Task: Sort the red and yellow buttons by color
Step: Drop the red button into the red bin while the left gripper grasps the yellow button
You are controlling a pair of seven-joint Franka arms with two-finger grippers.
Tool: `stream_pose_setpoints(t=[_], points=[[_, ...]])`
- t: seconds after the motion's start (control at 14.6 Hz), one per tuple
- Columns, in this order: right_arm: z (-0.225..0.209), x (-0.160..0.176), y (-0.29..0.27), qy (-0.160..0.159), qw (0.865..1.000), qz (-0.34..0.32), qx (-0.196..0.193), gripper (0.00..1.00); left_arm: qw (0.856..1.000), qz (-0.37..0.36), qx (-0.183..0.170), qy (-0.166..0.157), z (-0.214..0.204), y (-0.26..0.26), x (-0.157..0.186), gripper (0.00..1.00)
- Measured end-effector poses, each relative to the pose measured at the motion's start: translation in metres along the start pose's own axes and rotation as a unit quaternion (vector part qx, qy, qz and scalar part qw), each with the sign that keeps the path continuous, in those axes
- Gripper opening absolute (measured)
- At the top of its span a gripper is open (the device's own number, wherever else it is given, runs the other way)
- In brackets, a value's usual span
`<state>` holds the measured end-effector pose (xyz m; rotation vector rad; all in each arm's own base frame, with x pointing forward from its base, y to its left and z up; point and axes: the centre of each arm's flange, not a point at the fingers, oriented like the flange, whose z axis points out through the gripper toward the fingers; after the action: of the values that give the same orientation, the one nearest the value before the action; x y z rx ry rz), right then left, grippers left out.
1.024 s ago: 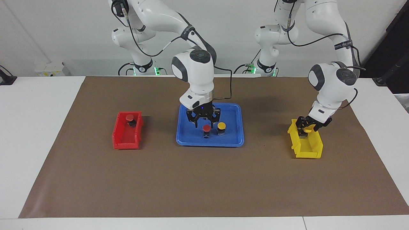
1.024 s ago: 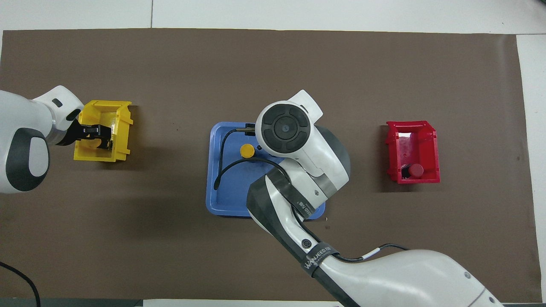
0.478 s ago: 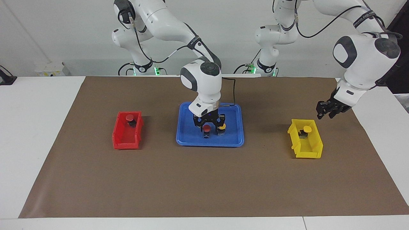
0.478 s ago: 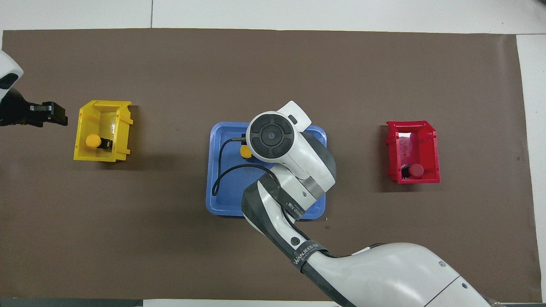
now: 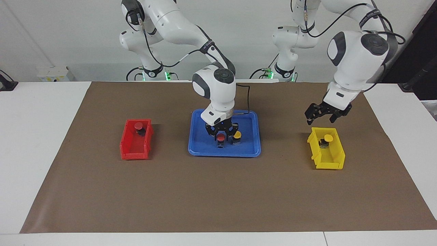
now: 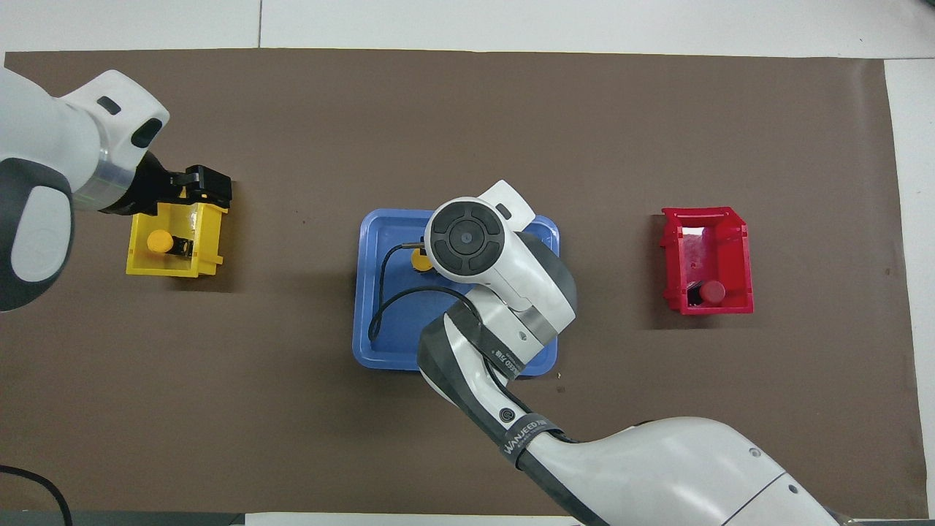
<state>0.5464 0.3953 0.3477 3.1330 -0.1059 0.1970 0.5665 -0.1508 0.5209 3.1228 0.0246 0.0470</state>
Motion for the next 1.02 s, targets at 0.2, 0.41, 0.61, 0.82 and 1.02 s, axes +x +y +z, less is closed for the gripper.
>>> stream_pose_setpoints(t=[0.2, 0.41, 0.61, 0.82, 1.02], points=[[-0.024, 0.020, 0.018, 0.007, 1.000, 0.006, -0.004, 0.41, 1.000, -0.010, -0.005, 0.011, 0.007, 0.035, -0.008, 1.00], [-0.093, 0.073, 0.116, 0.010, 1.000, -0.005, -0.022, 0.41, 0.998, -0.045, -0.021, 0.036, 0.046, 0.101, -0.020, 1.00], [-0.145, 0.091, 0.253, -0.012, 0.999, -0.026, -0.015, 0.41, 0.997, -0.069, -0.026, 0.032, 0.105, 0.179, -0.041, 0.99], [-0.123, 0.077, 0.339, -0.020, 0.999, -0.037, -0.003, 0.41, 0.997, -0.078, -0.020, 0.019, 0.141, 0.229, -0.065, 0.93], [-0.077, 0.055, 0.375, -0.011, 0.999, -0.052, -0.005, 0.41, 0.997, -0.074, -0.014, 0.012, 0.157, 0.253, -0.077, 0.90]])
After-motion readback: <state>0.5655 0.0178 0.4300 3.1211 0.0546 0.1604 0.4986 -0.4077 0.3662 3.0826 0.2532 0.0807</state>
